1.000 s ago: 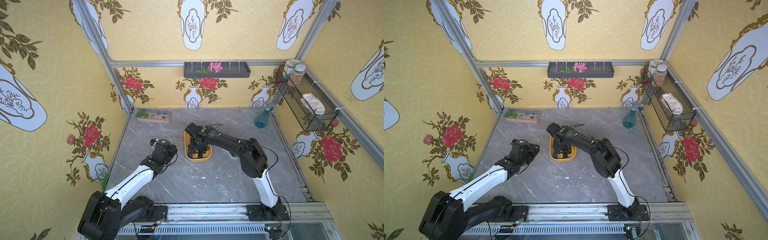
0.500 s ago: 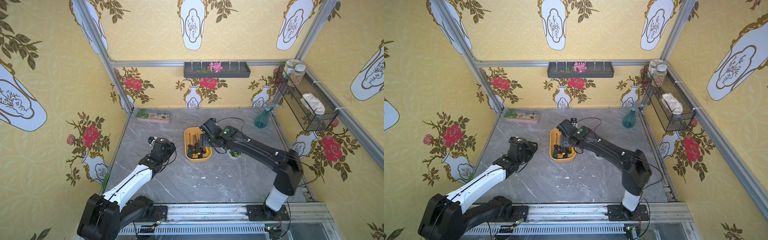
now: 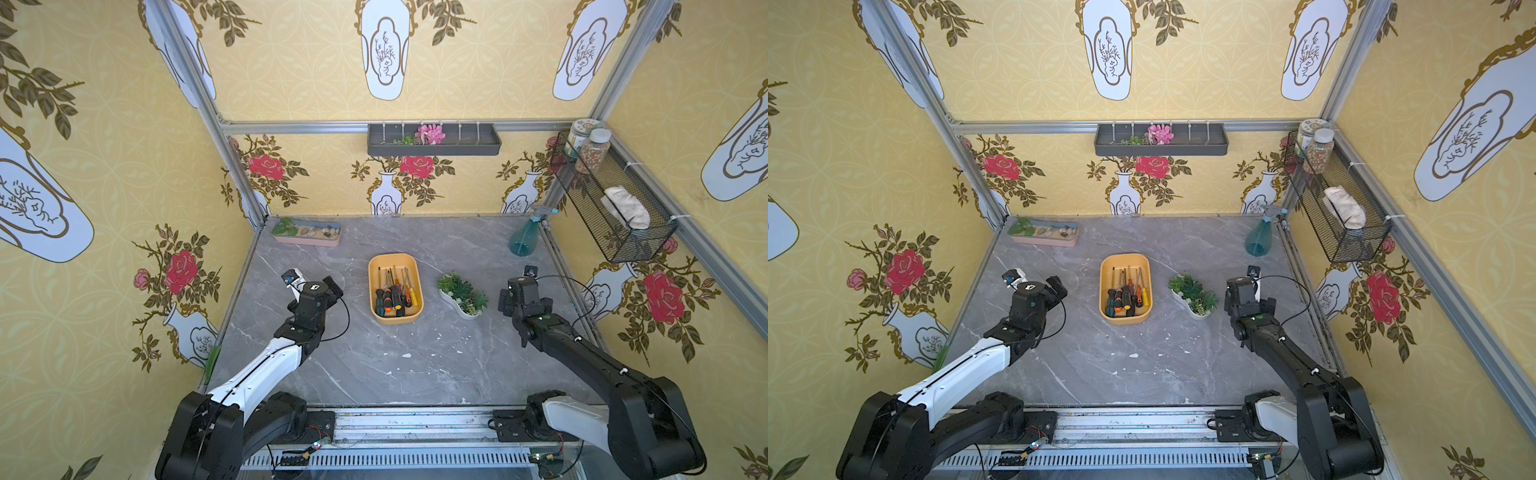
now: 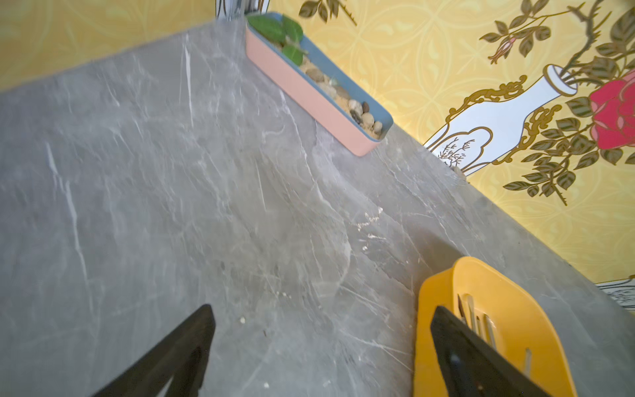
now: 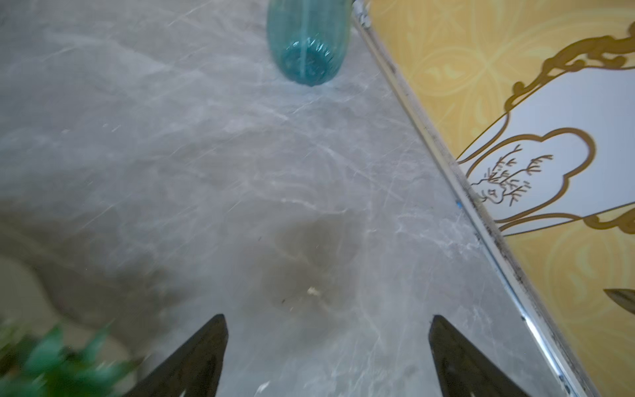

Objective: Put the screwdriver on the desktop into the storage box
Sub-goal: Reset both arms

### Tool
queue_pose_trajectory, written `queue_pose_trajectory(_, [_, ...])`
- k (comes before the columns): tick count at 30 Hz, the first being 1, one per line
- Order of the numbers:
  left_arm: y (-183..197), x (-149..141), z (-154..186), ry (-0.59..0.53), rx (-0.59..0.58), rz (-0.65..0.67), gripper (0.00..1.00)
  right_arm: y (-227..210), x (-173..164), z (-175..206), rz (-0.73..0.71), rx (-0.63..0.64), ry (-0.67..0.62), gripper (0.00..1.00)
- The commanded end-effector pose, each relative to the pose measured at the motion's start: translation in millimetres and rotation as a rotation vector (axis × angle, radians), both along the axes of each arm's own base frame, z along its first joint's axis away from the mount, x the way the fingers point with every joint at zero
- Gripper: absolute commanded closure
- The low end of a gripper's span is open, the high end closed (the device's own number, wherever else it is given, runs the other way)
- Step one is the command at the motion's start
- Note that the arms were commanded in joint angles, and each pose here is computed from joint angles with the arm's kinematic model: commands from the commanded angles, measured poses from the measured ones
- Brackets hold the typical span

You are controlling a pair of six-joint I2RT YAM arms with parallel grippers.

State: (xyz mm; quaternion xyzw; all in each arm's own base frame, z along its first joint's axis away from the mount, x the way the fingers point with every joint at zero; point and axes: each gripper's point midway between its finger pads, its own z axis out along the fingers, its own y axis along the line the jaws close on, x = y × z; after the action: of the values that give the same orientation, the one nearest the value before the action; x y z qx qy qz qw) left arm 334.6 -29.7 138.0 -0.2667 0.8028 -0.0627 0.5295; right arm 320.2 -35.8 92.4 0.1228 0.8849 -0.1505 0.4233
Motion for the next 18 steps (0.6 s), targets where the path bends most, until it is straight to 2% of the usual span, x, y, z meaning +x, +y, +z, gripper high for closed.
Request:
queue_pose_trajectory(1, [15, 11, 34, -0.172, 0.163, 0.002, 0.0, 10, 43, 33, 0.119, -0.016, -0.266, 0.07])
queue_pose_trajectory(2, [20, 10, 33, -0.181, 0.173, 0.008, 0.0, 9, 47, 20, 0.124, 0.005, -0.193, 0.09])
queue_pose_trajectory(4, [31, 12, 30, -0.174, 0.15, 0.04, 0.0, 15, 49, 1, 0.168, 0.017, -0.174, 0.11])
queue_pose_trajectory(6, [37, 12, 30, -0.18, 0.155, 0.056, 0.0, 18, 43, -7, 0.195, 0.011, -0.253, 0.09])
queue_pose_trajectory(9, [43, 13, 35, -0.208, 0.193, 0.064, 0.0, 17, 26, -7, 0.2, 0.033, -0.331, 0.01])
queue_pose_trajectory(11, [47, 11, 35, -0.217, 0.231, 0.065, 0.0, 13, 24, -3, 0.194, 0.002, -0.398, 0.03])
queue_pose_trajectory(13, [55, 9, 31, -0.219, 0.258, 0.081, 0.0, 12, 27, -14, 0.177, 0.05, -0.305, 0.03])
queue_pose_trajectory(15, [61, 9, 26, -0.219, 0.21, 0.091, 0.0, 5, 32, -11, 0.157, 0.044, -0.332, 0.03])
queue_pose_trajectory(18, [58, 10, 31, -0.298, 0.191, 0.063, 0.0, 5, 31, -12, 0.152, 0.061, -0.324, 0.03])
